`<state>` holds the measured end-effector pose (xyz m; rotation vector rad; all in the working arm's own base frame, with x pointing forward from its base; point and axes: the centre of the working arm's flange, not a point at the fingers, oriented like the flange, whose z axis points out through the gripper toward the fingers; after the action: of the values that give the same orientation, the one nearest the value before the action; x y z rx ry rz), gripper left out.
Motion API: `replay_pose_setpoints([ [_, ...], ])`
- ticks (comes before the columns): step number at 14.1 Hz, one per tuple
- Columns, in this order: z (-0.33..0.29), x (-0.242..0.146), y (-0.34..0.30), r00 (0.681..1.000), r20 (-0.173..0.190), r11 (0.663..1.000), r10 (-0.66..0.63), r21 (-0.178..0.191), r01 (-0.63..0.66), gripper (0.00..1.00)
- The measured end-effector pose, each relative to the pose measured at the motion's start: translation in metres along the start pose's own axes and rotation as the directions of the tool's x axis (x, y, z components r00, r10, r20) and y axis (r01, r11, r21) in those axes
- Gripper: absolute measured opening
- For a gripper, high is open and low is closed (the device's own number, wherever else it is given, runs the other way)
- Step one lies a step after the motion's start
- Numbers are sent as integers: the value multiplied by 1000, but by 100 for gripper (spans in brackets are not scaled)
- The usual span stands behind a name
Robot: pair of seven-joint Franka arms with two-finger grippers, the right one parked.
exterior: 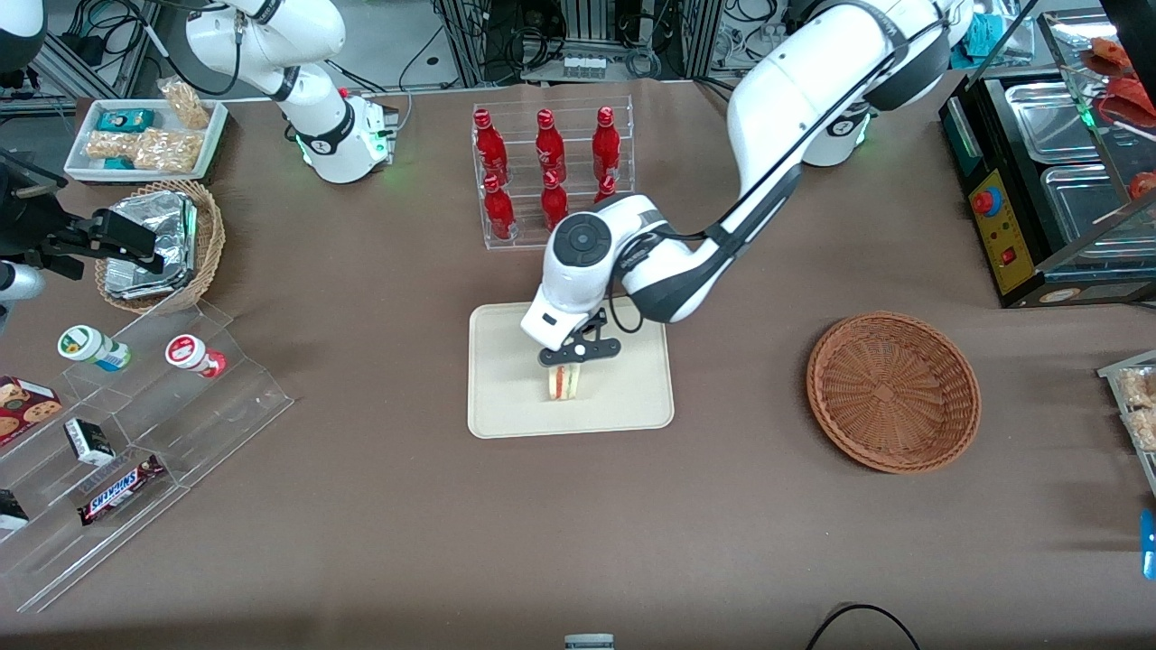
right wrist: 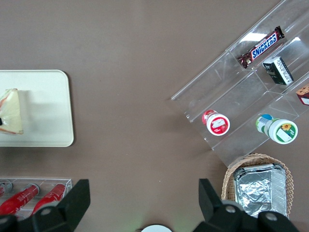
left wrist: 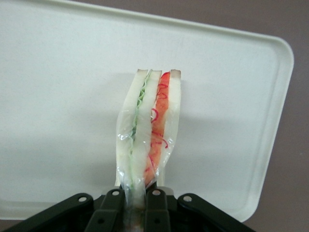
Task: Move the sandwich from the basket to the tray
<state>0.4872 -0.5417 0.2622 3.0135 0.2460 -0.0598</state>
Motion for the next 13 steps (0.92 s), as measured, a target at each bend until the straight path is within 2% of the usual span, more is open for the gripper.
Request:
replay_pose_setpoints([
  [4,16,3,-4,1000,6,1000,-5,11,5,15],
  [7,12,7,-2,999,0,999,-50,1,50,42],
  [9,-4,13,2,997,-20,997,-78,-16,78,62],
  [10,-15,14,3,996,-30,996,-85,-11,84,71],
  [13,-69,26,-14,994,-64,992,-89,84,95,99],
])
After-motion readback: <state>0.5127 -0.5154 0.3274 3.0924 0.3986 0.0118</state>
